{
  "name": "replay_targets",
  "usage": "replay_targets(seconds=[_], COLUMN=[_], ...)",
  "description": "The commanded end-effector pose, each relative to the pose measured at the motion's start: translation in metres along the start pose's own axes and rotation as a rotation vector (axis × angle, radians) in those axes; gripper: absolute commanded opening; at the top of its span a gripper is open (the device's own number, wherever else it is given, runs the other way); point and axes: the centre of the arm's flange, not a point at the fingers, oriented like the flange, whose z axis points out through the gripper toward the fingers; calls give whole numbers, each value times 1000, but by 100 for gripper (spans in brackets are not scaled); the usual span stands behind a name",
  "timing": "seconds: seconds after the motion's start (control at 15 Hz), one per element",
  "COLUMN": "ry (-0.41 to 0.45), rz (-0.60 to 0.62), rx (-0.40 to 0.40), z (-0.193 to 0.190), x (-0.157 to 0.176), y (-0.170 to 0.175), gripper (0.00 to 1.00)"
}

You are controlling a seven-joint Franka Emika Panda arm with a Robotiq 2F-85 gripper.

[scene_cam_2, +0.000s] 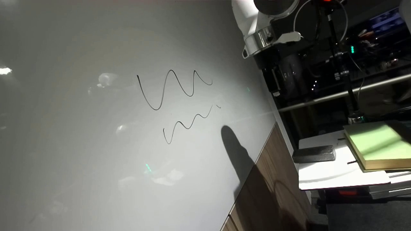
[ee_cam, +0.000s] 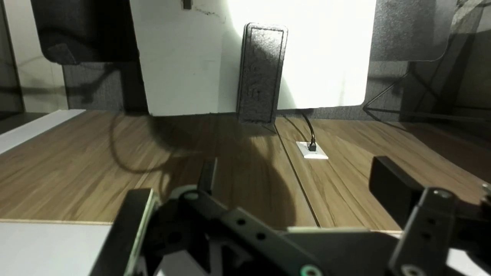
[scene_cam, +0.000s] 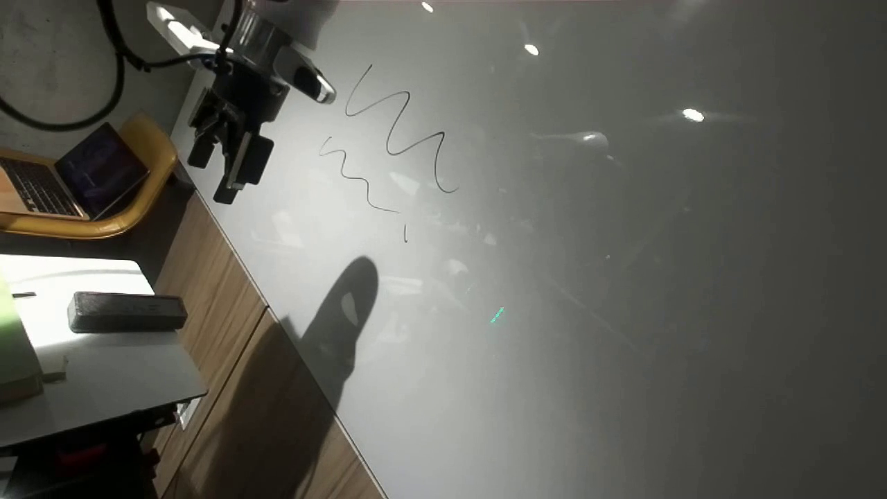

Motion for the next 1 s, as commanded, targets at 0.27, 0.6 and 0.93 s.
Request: replay_targets(seconds=[0.27, 0.6, 0.93], ry=[-81, -108, -139], rz=[87, 55, 75], rx=[32, 24, -9], z=[101, 153, 179], x=[-18, -17, -21], y=[-6, -6, -12], gripper=[100, 100, 100])
